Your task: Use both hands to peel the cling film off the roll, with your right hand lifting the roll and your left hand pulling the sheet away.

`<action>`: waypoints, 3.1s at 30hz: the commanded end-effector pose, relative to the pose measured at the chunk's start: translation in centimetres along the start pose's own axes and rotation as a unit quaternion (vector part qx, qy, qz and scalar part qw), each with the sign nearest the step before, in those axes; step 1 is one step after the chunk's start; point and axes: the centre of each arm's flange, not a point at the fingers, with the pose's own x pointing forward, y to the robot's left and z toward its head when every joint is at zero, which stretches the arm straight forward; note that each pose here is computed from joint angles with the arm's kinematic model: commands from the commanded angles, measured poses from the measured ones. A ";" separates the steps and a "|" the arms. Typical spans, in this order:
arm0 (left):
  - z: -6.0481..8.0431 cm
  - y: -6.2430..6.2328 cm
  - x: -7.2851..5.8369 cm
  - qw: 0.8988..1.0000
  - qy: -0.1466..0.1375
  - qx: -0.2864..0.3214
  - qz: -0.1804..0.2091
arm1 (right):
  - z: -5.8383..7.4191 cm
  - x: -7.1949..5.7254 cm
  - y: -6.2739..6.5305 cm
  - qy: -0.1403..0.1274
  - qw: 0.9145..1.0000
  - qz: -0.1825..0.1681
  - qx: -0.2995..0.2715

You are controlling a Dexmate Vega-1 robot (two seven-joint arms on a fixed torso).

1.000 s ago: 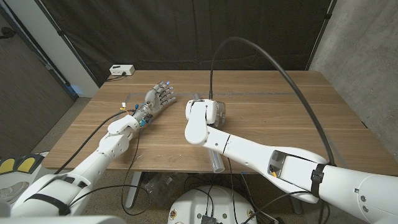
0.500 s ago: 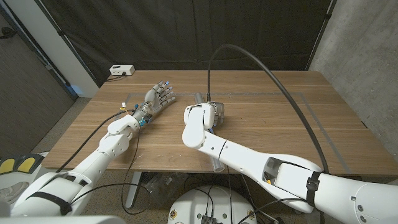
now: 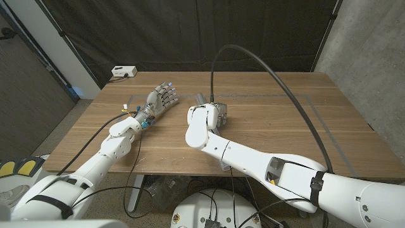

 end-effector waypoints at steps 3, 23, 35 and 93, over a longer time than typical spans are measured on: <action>0.2 -0.1 0.0 1.000 -0.002 0.001 -0.002 | -0.4 0.7 0.5 0.007 0.999 0.036 0.011; 0.2 -0.4 -0.2 1.000 -0.003 0.000 -0.004 | -4.2 1.1 0.7 -0.057 0.983 -0.011 0.175; 0.2 -0.6 -0.2 1.000 -0.003 0.000 -0.005 | -5.9 0.1 0.4 -0.069 0.955 -0.084 0.275; 1.5 -2.4 0.6 0.997 0.033 0.012 -0.075 | -9.2 1.8 2.5 -0.360 0.612 -0.054 0.702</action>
